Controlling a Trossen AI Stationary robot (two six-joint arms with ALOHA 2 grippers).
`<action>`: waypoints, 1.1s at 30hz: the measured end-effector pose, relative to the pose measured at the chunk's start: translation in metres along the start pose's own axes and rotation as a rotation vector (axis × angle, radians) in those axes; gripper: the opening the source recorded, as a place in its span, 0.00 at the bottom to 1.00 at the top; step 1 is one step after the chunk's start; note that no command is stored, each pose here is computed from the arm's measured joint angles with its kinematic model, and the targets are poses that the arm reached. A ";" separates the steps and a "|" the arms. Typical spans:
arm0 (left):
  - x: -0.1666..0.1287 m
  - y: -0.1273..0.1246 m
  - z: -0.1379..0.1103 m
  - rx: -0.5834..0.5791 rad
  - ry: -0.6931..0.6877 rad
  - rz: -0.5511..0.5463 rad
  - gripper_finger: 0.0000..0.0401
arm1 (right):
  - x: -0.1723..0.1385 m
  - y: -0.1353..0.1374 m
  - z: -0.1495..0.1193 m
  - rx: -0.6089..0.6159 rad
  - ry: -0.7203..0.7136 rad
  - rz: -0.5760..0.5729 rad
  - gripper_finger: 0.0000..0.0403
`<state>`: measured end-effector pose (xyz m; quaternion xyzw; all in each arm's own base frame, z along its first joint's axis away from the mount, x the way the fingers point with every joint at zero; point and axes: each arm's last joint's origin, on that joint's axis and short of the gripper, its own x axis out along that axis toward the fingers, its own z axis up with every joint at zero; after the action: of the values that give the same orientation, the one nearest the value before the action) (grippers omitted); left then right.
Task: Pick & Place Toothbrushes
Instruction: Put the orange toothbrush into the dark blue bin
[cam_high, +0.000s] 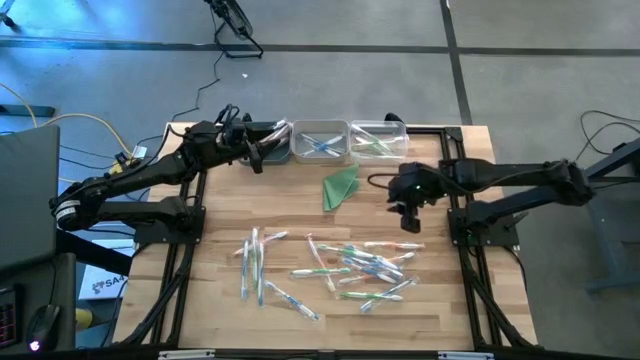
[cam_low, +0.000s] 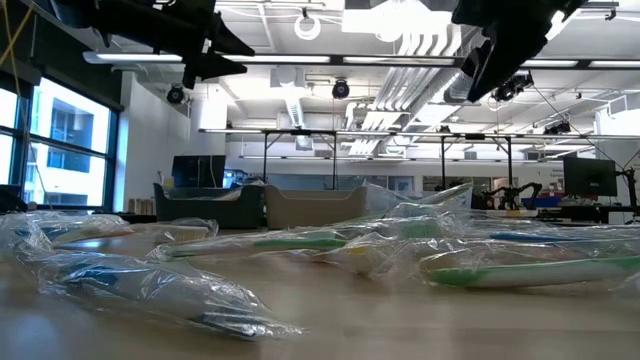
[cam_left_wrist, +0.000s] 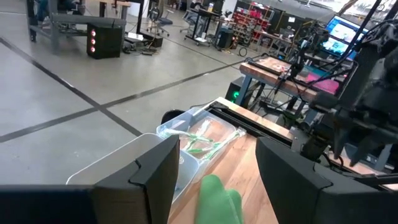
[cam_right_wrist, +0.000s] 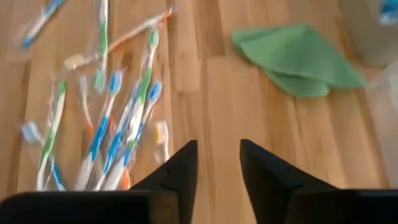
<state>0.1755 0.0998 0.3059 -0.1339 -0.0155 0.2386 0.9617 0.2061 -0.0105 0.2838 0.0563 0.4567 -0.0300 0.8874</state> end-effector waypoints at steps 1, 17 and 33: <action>0.000 0.000 0.000 0.000 0.004 0.001 0.52 | 0.004 0.002 0.000 -0.005 0.021 0.004 0.30; 0.000 0.002 -0.008 -0.003 0.085 0.022 0.52 | 0.084 0.038 -0.030 0.059 0.390 0.035 0.34; 0.000 0.002 -0.009 -0.004 0.096 0.026 0.52 | 0.126 0.064 -0.051 0.020 0.547 -0.089 0.34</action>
<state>0.1748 0.0994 0.2963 -0.1472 0.0320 0.2442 0.9580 0.2452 0.0589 0.1563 0.0510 0.6811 -0.0571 0.7282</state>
